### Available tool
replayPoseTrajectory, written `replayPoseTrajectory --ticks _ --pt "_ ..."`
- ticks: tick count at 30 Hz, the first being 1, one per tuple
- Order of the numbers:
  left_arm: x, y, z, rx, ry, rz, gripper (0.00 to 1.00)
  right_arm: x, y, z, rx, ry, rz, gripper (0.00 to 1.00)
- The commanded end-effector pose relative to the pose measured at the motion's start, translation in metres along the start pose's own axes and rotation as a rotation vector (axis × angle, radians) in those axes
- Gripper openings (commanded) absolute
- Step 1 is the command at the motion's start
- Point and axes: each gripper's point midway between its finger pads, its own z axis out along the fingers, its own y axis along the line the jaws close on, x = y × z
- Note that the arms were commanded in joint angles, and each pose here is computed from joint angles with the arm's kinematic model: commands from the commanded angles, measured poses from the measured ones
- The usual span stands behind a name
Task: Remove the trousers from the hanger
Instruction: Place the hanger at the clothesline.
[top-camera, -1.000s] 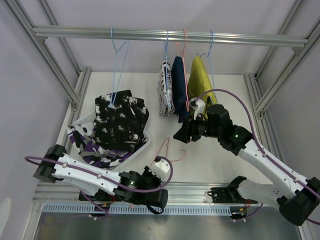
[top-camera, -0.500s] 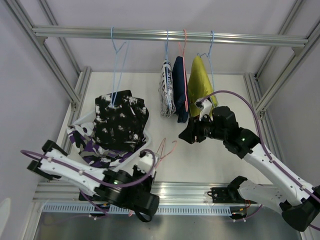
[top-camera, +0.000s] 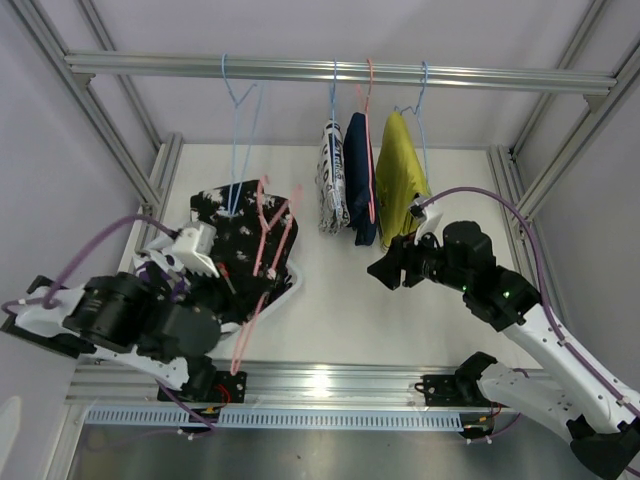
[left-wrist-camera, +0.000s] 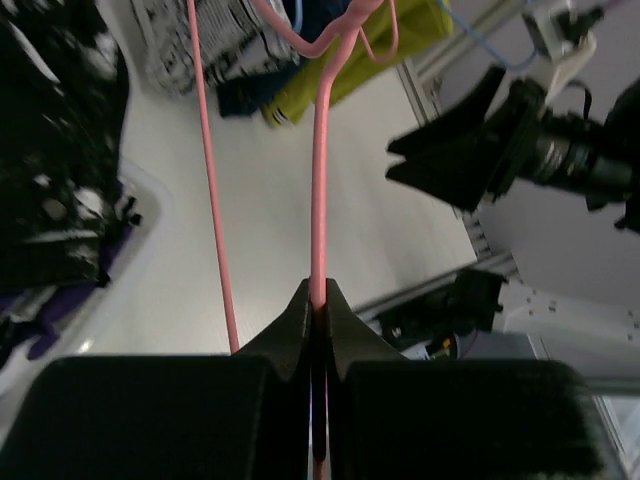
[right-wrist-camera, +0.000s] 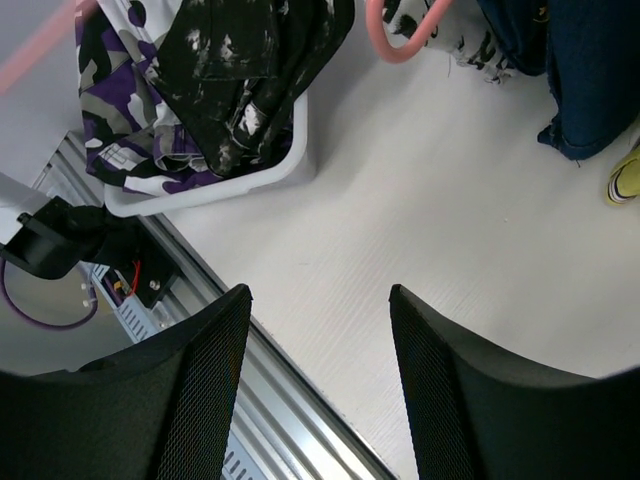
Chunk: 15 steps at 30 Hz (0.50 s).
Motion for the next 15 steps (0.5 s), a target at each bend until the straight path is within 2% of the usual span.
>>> replayPoseTrajectory --ticks 1,8,12,15 --pt "-0.062 0.043 -0.007 -0.128 -0.178 0.227 0.01 0.0 -0.005 0.0 0.022 -0.018 -0.005 0.62" --pt "-0.133 0.026 -0.007 -0.061 -0.416 0.222 0.01 -0.001 -0.007 0.007 0.019 -0.023 0.002 0.63" --pt "-0.16 0.014 -0.001 -0.071 -0.456 0.254 0.0 -0.003 -0.011 0.014 0.032 -0.024 -0.005 0.63" --pt "-0.172 0.003 0.029 -0.122 -0.437 0.292 0.0 -0.004 -0.014 0.018 0.042 -0.023 -0.004 0.63"
